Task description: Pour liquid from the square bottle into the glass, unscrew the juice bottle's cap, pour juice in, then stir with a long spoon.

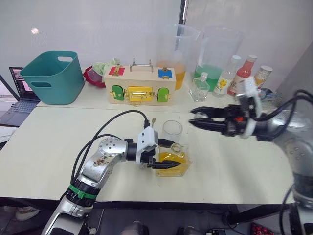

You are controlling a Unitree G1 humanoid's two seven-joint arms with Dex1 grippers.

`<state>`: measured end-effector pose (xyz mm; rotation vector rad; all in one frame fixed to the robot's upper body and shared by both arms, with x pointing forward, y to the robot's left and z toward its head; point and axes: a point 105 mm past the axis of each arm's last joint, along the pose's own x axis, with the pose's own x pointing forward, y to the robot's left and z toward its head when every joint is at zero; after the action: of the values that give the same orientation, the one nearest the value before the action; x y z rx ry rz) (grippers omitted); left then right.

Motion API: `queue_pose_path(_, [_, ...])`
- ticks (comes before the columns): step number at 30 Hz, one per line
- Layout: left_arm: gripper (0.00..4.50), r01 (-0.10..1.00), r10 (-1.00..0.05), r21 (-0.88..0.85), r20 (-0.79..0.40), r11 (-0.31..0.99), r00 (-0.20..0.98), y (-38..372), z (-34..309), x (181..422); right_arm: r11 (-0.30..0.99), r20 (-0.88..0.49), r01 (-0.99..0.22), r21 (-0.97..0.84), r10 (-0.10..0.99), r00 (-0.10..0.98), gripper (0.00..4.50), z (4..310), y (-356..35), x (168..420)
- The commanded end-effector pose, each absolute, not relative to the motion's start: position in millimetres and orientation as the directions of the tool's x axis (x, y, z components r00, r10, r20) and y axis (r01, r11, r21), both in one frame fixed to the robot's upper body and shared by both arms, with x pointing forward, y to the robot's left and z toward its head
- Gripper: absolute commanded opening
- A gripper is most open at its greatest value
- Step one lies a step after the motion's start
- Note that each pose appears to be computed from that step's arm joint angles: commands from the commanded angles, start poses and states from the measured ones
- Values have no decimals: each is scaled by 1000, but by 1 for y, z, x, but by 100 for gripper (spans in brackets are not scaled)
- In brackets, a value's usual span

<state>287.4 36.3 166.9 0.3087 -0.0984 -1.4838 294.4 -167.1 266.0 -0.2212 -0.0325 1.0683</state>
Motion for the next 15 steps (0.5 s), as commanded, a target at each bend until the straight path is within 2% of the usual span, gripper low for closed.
queue_pose_path(1, [278, 959, -990, 273, -90, 80, 108, 37, 174, 288, 629, -75, -744, -225, 750, 657, 108, 264, -224, 300])
queue_pose_path(4, [278, 957, -991, 276, -78, 84, 109, 36, 177, 289, 716, -131, -668, -201, 656, 743, 108, 242, -259, 303])
queue_pose_path(7, [278, 957, -991, 277, -82, 81, 108, 36, 177, 289, 842, -168, -498, -209, 471, 866, 108, 212, -309, 312])
queue_pose_path(8, [278, 957, -991, 278, -83, 81, 108, 37, 177, 289, 857, -172, -469, -213, 440, 882, 108, 206, -317, 313])
queue_pose_path(11, [278, 955, -990, 286, -90, 82, 112, 38, 178, 289, 940, -141, -268, -210, 243, 960, 108, 186, -354, 327])
queue_pose_path(14, [278, 953, -989, 292, -95, 80, 112, 38, 177, 289, 960, -118, -191, -205, 169, 979, 108, 180, -367, 333])
queue_pose_path(15, [278, 952, -989, 293, -95, 83, 116, 39, 178, 288, 975, -115, -112, -194, 91, 989, 108, 171, -381, 336])
